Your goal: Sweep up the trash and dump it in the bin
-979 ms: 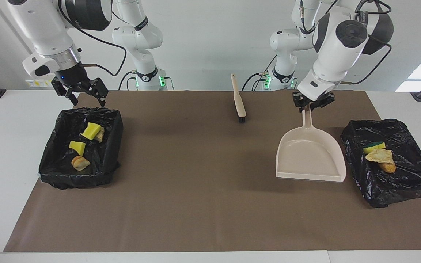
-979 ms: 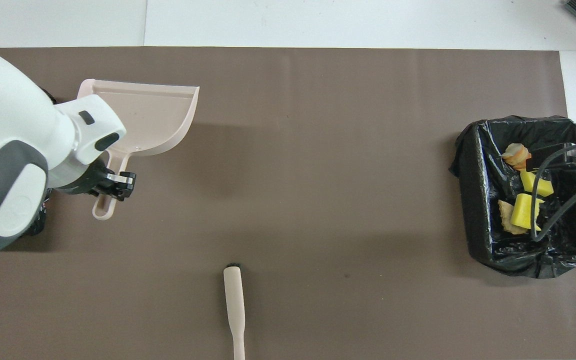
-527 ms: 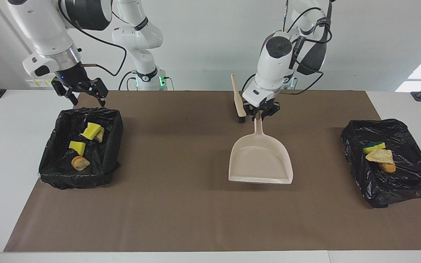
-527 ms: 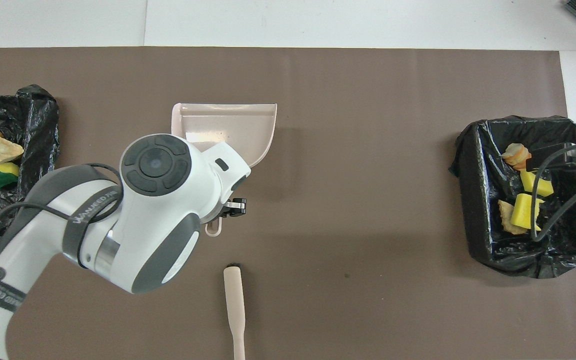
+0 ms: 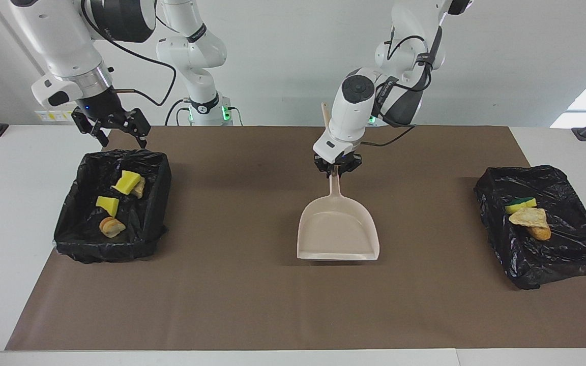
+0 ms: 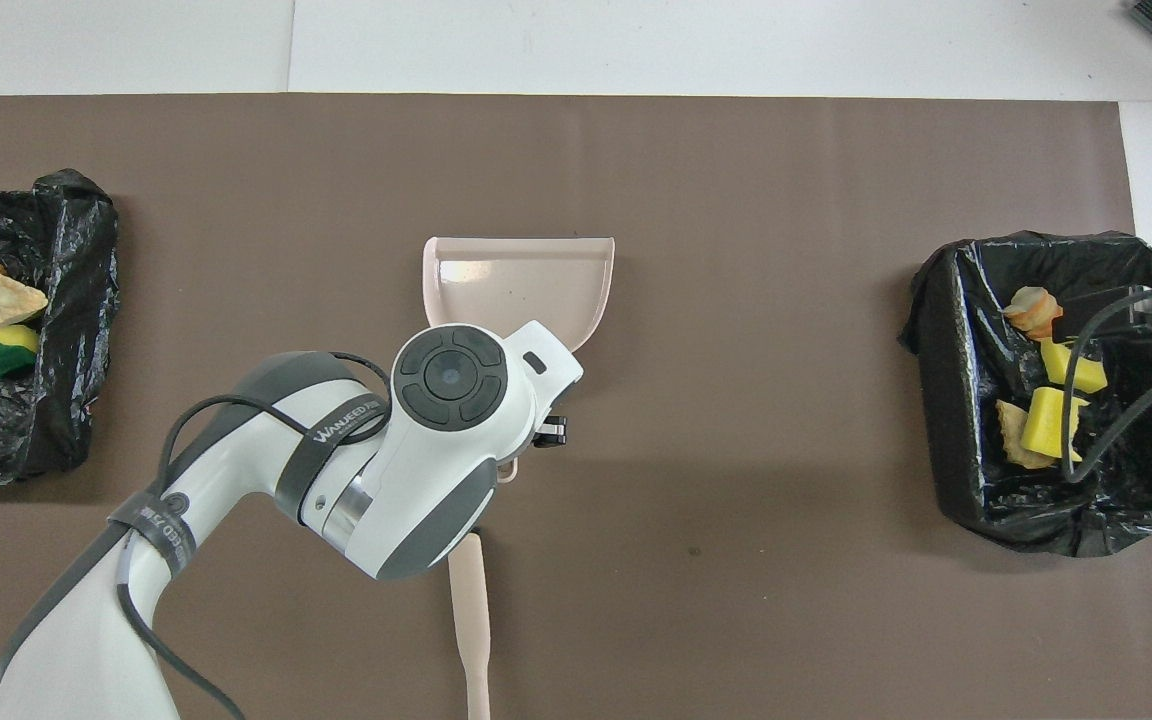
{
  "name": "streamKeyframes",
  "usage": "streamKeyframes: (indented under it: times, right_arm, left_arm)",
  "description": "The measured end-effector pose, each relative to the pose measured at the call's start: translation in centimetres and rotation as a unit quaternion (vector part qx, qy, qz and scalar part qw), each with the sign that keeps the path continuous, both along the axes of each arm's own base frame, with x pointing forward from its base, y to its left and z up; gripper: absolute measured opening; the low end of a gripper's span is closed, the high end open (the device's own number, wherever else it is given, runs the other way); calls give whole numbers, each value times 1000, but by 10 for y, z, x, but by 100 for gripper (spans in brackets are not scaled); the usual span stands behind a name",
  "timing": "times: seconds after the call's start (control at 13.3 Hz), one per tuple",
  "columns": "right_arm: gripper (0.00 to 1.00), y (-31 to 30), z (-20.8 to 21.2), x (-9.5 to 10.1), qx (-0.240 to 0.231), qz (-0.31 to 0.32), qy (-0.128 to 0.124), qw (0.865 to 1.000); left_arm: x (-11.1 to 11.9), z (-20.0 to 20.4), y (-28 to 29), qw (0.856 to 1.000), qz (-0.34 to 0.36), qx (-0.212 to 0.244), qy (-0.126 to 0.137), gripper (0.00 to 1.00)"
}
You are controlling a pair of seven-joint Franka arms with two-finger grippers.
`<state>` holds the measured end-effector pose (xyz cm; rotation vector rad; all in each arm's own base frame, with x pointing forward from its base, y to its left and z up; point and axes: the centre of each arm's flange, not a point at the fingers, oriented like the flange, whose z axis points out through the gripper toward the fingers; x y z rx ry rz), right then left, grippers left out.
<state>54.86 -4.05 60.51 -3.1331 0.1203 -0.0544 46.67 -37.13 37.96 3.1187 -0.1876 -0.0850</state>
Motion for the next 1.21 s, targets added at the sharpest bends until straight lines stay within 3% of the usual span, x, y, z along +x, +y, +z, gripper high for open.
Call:
streamKeyframes:
  times: [0.3,0.83,0.9,1.21]
  right_arm:
    - [100,0,0,0,0,0,0,1000]
    - [100,0,0,0,0,0,0,1000]
    - [100,0,0,0,0,0,0,1000]
    - [100,0,0,0,0,0,0,1000]
  left_arm:
    - [1,-33,1,1000,-19,15,-3,32]
    - [3,-34,2,1000,-5,17,-7,32]
    - [3,-35,4,1000,-3,20,-4,37]
    - [17,-21,14,1000,10,25,-4,85]
